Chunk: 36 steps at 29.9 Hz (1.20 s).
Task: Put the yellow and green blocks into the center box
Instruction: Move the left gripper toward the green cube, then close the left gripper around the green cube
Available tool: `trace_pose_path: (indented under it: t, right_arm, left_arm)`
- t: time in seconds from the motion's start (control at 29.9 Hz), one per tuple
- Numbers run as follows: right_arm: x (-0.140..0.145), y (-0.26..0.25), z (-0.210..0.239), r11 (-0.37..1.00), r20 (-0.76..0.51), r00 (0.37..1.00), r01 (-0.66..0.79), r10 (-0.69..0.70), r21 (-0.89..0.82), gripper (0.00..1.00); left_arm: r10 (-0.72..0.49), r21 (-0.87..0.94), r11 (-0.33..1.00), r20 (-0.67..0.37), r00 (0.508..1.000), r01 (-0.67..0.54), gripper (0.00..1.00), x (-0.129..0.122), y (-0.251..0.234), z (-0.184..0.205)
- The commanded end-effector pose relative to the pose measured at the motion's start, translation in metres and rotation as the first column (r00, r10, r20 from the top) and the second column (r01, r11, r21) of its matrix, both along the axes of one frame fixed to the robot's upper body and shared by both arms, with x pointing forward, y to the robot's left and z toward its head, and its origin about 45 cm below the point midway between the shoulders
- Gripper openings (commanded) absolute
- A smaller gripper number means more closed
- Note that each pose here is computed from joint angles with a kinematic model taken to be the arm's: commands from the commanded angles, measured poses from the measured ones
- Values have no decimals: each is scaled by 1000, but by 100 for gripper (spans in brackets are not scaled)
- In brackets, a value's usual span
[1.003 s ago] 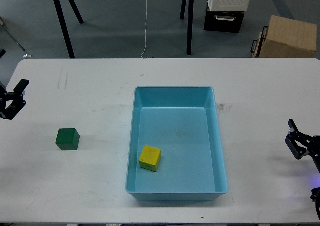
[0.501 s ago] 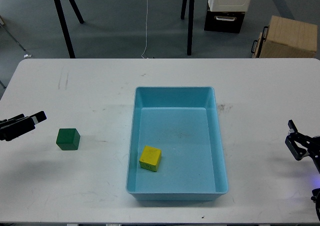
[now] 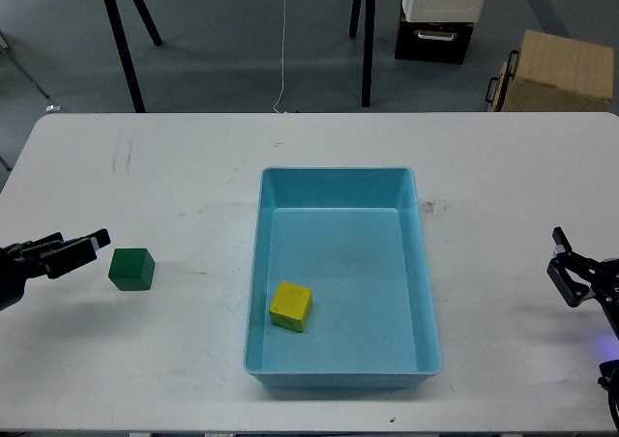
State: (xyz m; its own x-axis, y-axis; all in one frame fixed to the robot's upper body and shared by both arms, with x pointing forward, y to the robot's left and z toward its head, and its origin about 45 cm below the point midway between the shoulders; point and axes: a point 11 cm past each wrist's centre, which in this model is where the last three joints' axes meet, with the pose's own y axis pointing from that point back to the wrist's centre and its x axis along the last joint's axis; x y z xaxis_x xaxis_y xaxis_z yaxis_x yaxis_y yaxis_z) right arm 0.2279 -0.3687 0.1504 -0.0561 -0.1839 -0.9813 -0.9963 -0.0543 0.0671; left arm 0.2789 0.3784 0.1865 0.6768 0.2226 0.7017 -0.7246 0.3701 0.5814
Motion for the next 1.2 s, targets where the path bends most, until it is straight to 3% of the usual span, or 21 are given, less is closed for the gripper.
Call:
trace_pose_path:
  t: [0.0, 0.47, 0.8, 1.17]
  right_arm:
    - [0, 0, 0, 1000, 1, 1000, 1, -1, 0, 100]
    - [-2, -1, -2, 1000, -5, 1000, 0, 0, -6, 100]
    - [-2, -2, -1, 1000, -2, 1000, 3, -3, -8, 100]
    - [-4, -2, -2, 1000, -5, 1000, -1, 1, -15, 100]
  left_arm:
    - [-10, -4, 1000, -30, 999, 10, 100, -5, -6, -12]
    - [2, 13, 1000, -56, 998, -1, 100, -4, -14, -28]
    - [15, 59, 998, -16, 1000, -14, 100, 2, -7, -32]
    - [-55, 74, 996, -28, 998, 57, 100, -6, -25, -47]
